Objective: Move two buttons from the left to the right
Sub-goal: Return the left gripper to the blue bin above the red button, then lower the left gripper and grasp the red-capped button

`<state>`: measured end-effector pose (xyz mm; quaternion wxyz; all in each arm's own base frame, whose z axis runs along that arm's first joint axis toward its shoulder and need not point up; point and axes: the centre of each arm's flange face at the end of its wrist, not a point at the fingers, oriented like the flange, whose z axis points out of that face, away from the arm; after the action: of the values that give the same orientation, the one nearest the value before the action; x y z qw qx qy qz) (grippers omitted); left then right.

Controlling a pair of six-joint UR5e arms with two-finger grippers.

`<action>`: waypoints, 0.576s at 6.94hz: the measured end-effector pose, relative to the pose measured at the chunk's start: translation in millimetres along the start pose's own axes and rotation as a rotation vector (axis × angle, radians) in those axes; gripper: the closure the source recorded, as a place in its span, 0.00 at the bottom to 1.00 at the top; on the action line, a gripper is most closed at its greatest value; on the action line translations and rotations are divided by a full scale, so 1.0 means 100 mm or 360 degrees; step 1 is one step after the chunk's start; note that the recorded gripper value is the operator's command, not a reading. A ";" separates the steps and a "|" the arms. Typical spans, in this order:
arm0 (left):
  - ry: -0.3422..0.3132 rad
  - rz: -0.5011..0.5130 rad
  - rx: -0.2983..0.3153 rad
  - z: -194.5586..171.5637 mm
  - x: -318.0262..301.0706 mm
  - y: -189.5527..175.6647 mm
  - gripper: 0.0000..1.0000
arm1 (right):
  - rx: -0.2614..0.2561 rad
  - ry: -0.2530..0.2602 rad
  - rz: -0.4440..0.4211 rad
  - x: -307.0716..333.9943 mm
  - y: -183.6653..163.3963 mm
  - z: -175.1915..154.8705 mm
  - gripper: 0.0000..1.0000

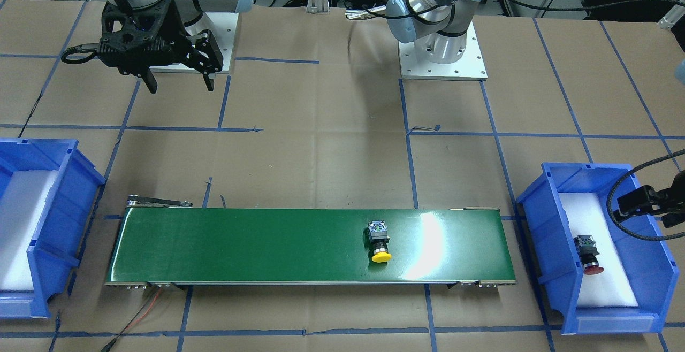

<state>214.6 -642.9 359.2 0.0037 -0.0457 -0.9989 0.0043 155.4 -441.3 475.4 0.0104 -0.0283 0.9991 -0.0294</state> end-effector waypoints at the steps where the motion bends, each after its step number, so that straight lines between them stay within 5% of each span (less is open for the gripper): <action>1: -0.0011 -0.0010 0.0022 0.20 -0.02 -0.04 0.00 | 0.0001 0.0000 0.0000 0.00 0.00 0.00 0.00; 4: -0.0053 -0.0031 0.0081 0.90 0.00 -0.03 0.00 | 0.0010 0.0001 0.0002 0.01 -0.02 -0.02 0.00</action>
<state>213.8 -647.0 269.3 -0.0117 -0.0358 -0.9988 0.0303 154.1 -442.8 477.5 0.0103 -0.0276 0.9990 -0.0325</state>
